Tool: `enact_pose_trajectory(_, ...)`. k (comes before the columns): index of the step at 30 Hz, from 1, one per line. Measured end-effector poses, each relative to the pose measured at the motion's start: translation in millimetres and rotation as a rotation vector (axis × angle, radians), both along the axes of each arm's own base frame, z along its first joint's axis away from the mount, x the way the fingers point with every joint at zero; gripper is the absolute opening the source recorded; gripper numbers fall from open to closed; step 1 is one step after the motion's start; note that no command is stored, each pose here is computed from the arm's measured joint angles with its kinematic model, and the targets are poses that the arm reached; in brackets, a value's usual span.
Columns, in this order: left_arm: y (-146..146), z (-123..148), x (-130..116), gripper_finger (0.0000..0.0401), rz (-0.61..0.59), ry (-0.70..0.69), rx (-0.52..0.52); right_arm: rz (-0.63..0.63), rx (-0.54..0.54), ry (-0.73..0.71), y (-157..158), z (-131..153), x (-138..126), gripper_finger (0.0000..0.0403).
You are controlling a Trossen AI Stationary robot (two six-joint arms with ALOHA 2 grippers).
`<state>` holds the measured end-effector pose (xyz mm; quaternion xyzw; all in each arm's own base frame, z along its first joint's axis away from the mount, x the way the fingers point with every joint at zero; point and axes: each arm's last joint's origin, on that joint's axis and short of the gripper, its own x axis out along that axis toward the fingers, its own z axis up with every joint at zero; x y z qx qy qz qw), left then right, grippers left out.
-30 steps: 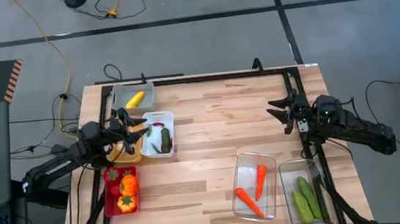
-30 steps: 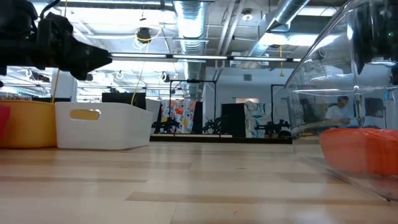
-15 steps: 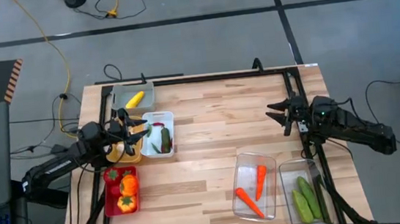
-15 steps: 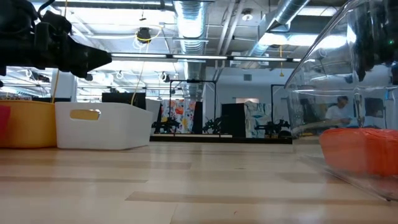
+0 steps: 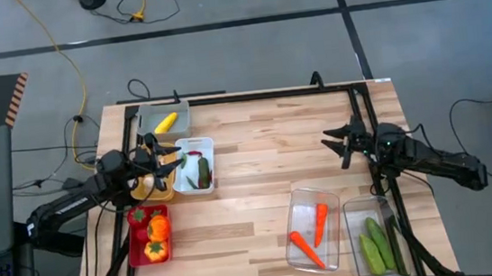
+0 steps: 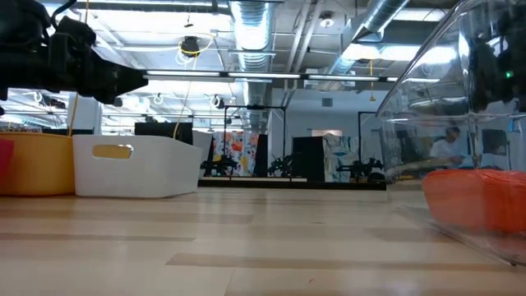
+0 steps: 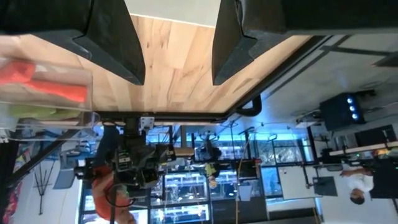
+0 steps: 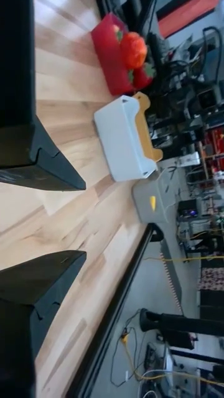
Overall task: Sort produce into baskets
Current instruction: Return to Home Position
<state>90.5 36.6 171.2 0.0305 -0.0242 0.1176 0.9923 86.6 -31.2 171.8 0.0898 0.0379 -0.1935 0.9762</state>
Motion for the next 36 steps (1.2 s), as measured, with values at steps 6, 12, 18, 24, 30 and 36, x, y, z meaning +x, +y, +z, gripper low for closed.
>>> enact_pose_trajectory(6, 1.1, -3.4, 2.3, 0.0173, 0.001, 0.038, -0.013, -0.004, 0.001, 0.005, -0.1, -0.5, 0.1, 0.0193)
enact_pose_trajectory(12, 2.5, -7.7, 5.2, 0.0173, 0.001, 0.094, 0.005, -0.005, 0.005, 0.006, -0.2, -0.7, 0.0, 0.0193)
enact_pose_trajectory(18, 2.7, -8.4, 5.6, 0.0173, 0.001, 0.108, 0.035, -0.008, -0.008, 0.006, -0.3, -0.4, 0.1, 0.0193)
enact_pose_trajectory(24, 2.7, -8.4, 5.6, 0.0173, 0.001, 0.11, 0.043, 0.001, -0.088, -0.097, -1.8, -5.5, 5.3, 0.0193)
enact_pose_trajectory(30, 2.7, -8.3, 5.6, 0.0173, 0.002, 0.108, 0.044, 0.006, -0.09, -0.079, -2.1, -6.5, 6.6, 0.0193)
enact_pose_trajectory(36, 3.2, -8.4, 5.5, 0.0173, 0.017, 0.113, 0.053, 0.003, -0.026, -0.063, -2.8, -9.6, 8.8, 0.0193)
